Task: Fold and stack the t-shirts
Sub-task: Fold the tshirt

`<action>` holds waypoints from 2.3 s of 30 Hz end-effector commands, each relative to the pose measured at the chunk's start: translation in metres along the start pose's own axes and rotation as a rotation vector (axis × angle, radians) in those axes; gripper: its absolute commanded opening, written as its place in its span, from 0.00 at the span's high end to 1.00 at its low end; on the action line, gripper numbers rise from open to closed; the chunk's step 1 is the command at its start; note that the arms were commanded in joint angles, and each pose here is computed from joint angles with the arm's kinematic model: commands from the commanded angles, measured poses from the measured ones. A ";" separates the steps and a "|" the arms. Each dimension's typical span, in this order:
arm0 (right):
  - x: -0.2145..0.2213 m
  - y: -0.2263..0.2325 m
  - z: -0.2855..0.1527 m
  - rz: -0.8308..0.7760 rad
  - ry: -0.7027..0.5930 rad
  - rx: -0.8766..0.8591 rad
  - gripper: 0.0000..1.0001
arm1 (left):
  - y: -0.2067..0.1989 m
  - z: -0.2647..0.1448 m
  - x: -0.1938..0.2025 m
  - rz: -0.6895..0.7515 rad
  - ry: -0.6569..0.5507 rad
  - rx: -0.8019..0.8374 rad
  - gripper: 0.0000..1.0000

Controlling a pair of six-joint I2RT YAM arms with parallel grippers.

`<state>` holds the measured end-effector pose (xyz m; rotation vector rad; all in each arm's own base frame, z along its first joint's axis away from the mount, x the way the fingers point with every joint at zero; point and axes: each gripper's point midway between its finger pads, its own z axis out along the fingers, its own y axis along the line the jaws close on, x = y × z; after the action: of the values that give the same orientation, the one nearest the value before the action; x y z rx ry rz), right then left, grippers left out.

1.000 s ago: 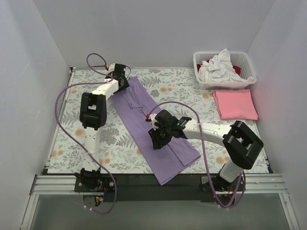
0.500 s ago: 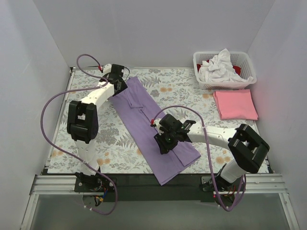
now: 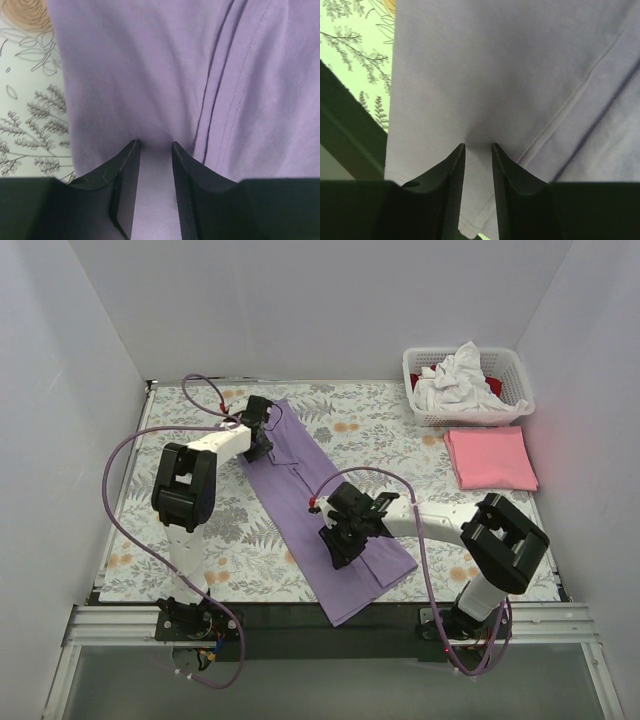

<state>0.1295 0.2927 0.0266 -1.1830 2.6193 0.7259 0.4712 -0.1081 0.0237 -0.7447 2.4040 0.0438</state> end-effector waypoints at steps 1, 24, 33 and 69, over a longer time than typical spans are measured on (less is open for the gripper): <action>-0.003 0.009 0.009 -0.021 0.022 -0.045 0.66 | 0.001 0.022 0.008 0.015 0.020 -0.030 0.70; -0.098 0.030 0.002 -0.031 -0.098 -0.082 0.56 | -0.117 0.055 -0.057 0.151 -0.095 0.270 0.35; -0.070 0.012 -0.058 0.037 -0.209 0.025 0.46 | -0.107 -0.019 -0.111 0.099 -0.245 0.275 0.29; 0.062 -0.050 -0.035 0.463 -0.141 0.019 0.54 | 0.136 -0.203 0.224 0.056 0.484 0.133 0.34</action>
<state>0.1306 0.2047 0.0249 -0.5073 2.7702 0.7964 0.1604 -0.1482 0.0480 -0.6403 2.7976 -0.3125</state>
